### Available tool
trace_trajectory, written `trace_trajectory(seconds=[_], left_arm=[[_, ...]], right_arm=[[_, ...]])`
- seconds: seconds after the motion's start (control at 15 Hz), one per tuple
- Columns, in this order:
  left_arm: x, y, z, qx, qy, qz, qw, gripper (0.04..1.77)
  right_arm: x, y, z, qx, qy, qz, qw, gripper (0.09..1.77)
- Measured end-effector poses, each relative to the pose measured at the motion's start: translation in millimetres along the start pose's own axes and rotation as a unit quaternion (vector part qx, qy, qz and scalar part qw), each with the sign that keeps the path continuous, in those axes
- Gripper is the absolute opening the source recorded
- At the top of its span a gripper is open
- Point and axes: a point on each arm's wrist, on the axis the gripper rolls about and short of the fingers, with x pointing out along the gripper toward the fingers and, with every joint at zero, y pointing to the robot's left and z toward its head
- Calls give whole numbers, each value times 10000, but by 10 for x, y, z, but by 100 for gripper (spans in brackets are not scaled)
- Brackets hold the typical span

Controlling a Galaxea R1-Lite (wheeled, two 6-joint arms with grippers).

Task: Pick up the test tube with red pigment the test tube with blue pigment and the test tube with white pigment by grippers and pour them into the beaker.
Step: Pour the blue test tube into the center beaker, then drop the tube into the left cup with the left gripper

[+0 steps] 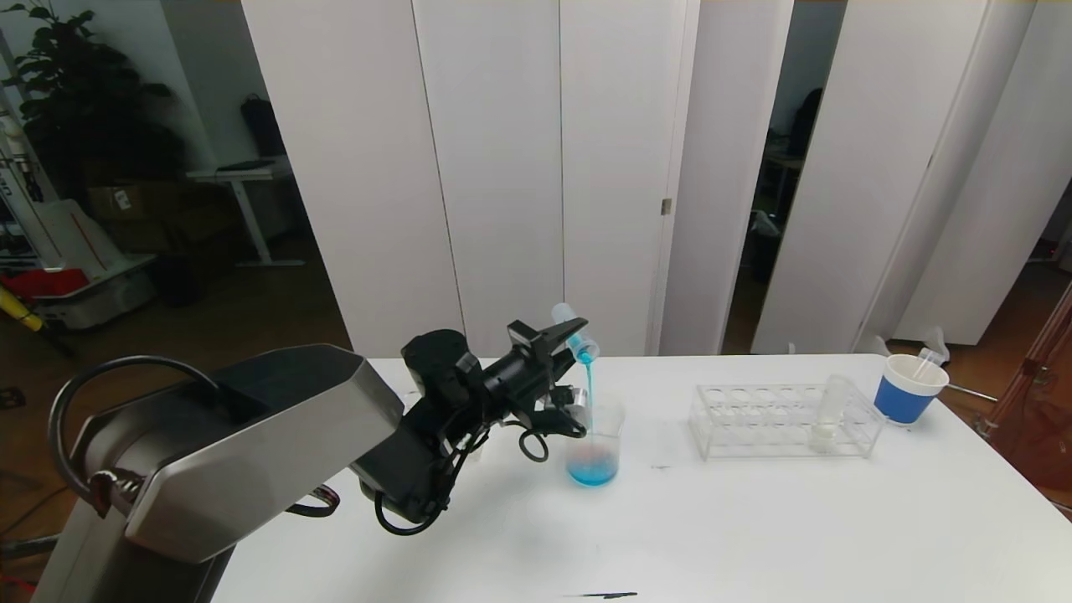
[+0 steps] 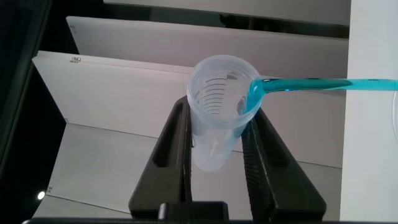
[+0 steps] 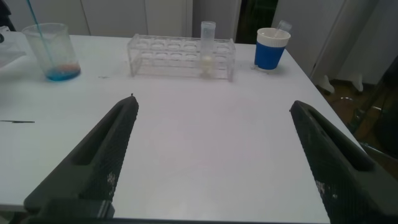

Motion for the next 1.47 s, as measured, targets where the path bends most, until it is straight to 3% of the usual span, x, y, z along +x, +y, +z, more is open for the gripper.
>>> trace_trajectory(seconds=[1.13,1.47], left_arm=[[-8,57,7,56,4,19,10000,56],[-36,216,16,52,75,130,9999,56]], right_arm=[[0,0,0,-2,2,-2,10000,175],[0,0,0,-2,0,0,10000,175]])
